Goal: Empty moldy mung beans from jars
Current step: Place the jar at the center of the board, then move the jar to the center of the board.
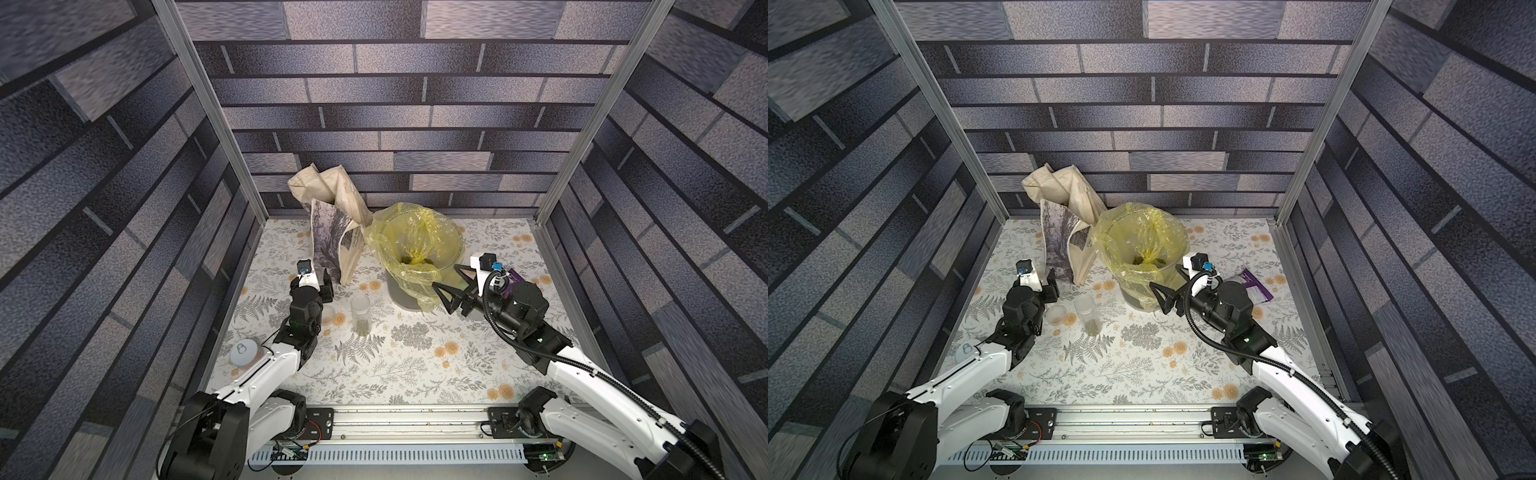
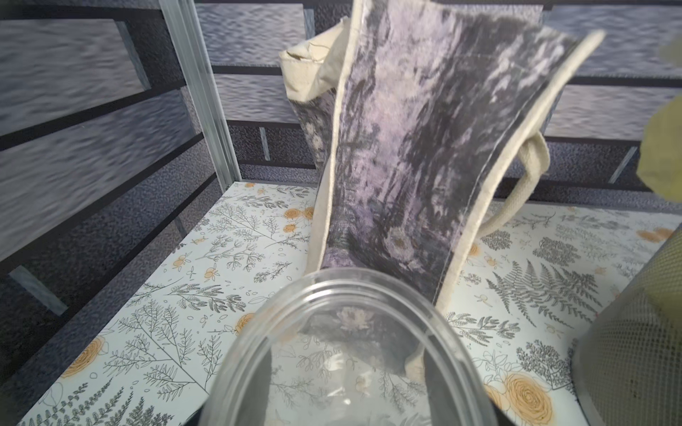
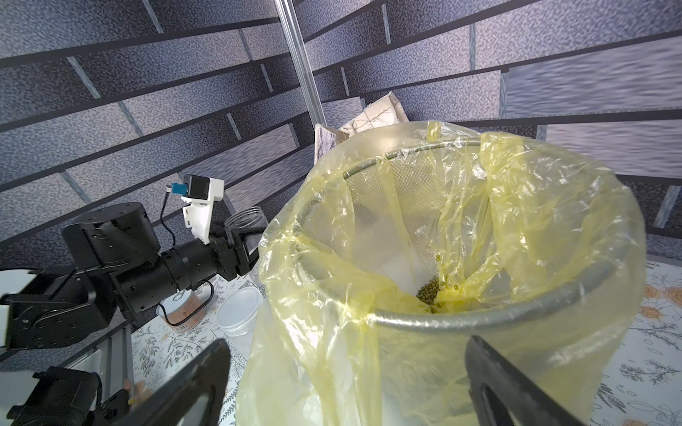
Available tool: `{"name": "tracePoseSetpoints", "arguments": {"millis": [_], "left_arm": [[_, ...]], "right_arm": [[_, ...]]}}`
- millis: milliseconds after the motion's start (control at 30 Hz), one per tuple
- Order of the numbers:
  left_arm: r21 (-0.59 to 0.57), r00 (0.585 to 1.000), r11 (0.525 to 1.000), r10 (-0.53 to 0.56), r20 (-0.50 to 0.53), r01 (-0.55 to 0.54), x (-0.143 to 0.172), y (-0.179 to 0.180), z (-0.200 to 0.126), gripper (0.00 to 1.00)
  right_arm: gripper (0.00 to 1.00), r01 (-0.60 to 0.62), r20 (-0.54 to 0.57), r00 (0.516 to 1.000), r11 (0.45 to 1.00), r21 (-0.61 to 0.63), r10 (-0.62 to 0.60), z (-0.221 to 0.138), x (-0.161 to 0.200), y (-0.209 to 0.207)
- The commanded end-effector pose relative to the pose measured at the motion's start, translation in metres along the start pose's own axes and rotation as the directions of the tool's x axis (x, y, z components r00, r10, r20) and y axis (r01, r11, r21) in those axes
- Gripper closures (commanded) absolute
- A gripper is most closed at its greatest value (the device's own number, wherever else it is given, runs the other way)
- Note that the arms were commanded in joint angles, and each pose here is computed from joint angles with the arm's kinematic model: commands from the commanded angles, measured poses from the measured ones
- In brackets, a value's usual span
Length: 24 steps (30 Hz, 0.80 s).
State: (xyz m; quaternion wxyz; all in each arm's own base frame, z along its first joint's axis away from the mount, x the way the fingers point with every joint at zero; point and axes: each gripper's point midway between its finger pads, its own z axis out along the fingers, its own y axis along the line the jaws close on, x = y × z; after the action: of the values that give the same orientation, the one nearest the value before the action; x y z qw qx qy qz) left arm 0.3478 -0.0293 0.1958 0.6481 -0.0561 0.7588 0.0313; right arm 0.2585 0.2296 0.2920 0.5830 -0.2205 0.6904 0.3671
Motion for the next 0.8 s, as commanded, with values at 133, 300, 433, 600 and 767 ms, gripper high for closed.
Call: {"name": "tracePoseSetpoints", "arguments": {"millis": [133, 300, 433, 600, 767], "left_arm": [[-0.054, 0.998, 0.997, -0.053, -0.024, 0.051, 0.023, 0.004, -0.02, 0.35], [-0.029, 0.993, 0.994, -0.109, -0.036, 0.108, 0.033, -0.005, -0.032, 0.35], [-0.032, 0.997, 0.996, -0.079, -0.021, 0.079, 0.042, -0.015, -0.043, 0.35], [-0.042, 0.994, 0.994, -0.102, -0.044, 0.1, 0.064, -0.012, -0.045, 0.35], [-0.037, 0.993, 0.996, -0.089, -0.082, 0.086, 0.083, -0.014, -0.042, 0.36]], "right_arm": [[0.0, -0.002, 0.019, 1.0, 1.0, 0.02, 0.001, 0.0, -0.005, -0.004], [0.0, 0.0, 0.015, 1.0, 1.0, 0.031, -0.001, 0.0, -0.007, -0.005], [0.0, 0.0, 0.015, 1.0, 0.999, 0.045, -0.001, 0.001, -0.009, -0.007], [0.0, -0.009, 0.007, 1.0, 0.999, 0.053, 0.008, 0.006, -0.009, -0.01], [0.0, -0.023, 0.009, 1.0, 0.998, 0.062, 0.022, 0.01, -0.009, -0.013]]}}
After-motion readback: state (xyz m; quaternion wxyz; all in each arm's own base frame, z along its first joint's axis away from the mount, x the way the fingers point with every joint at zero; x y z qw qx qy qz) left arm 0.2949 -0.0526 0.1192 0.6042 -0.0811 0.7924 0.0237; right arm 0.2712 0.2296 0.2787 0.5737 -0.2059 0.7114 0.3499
